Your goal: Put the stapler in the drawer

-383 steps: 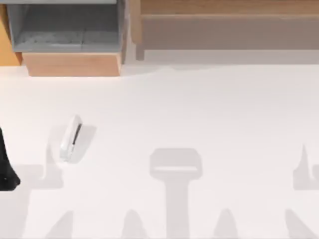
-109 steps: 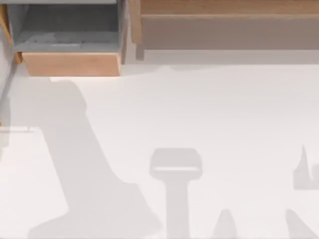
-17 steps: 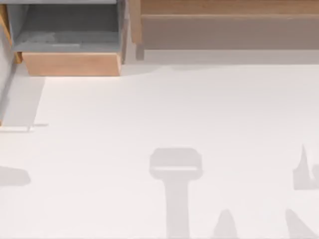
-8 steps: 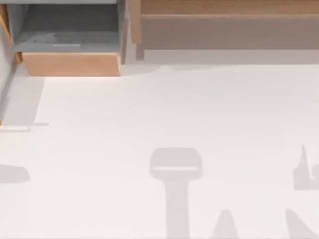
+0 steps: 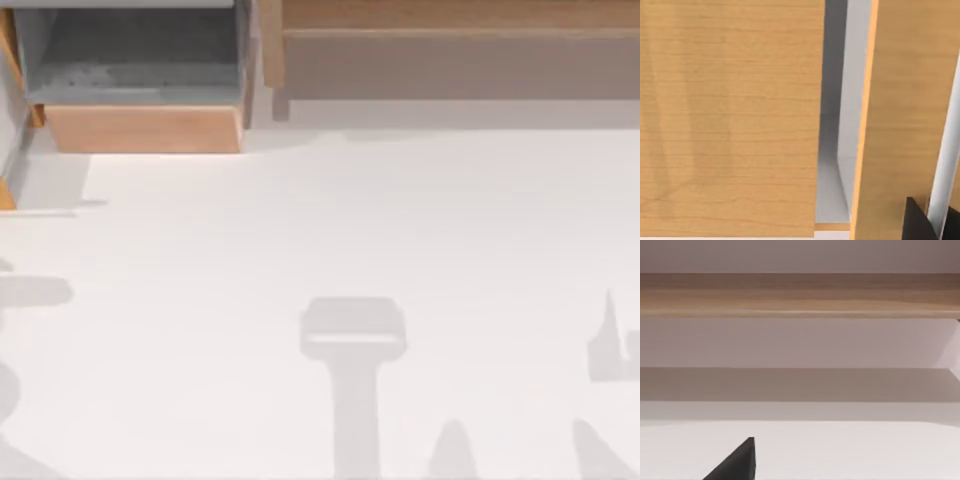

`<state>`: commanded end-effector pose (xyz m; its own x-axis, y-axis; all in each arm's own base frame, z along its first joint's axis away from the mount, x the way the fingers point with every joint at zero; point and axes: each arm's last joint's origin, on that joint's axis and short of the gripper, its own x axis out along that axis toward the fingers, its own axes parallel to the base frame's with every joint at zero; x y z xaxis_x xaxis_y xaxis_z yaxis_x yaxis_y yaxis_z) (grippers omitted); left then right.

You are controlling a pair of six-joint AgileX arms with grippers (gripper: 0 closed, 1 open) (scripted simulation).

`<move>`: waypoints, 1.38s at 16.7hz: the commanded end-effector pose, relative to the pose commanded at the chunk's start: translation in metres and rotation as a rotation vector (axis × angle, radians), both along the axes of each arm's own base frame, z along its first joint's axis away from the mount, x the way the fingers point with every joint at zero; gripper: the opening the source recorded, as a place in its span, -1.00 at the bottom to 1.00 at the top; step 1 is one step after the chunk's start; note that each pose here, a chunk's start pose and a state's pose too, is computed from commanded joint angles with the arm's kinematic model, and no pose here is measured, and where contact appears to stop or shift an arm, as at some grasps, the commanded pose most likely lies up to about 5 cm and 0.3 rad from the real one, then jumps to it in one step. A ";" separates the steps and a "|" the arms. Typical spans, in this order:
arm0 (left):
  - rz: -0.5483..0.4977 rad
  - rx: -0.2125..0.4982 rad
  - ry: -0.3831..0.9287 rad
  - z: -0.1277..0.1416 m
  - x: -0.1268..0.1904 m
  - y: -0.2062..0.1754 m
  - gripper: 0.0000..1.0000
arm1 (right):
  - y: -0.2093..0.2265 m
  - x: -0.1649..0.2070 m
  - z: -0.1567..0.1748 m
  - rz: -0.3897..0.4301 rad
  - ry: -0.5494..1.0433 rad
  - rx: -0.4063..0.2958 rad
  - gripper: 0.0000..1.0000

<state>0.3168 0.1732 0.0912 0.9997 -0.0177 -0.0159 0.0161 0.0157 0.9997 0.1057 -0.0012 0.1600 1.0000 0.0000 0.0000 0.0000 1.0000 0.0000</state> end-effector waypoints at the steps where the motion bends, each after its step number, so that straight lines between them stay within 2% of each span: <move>1: 0.000 0.000 0.000 0.000 0.000 0.000 -1.00 | 0.000 0.000 0.000 0.000 0.000 0.000 1.00; 5: 0.000 -0.006 0.010 -0.003 0.003 0.001 -1.00 | 0.000 0.000 0.000 0.000 0.000 0.000 1.00; 11: 0.004 0.001 0.003 -0.001 0.053 0.002 -1.00 | 0.000 0.000 0.000 0.000 0.000 0.000 1.00; 18: -0.003 -0.008 0.011 -0.002 0.064 0.000 -1.00 | 0.000 0.000 0.000 0.000 0.000 0.000 1.00; 23: 0.000 -0.006 0.008 -0.003 0.104 0.001 -1.00 | 0.000 0.000 0.000 0.000 0.000 0.000 1.00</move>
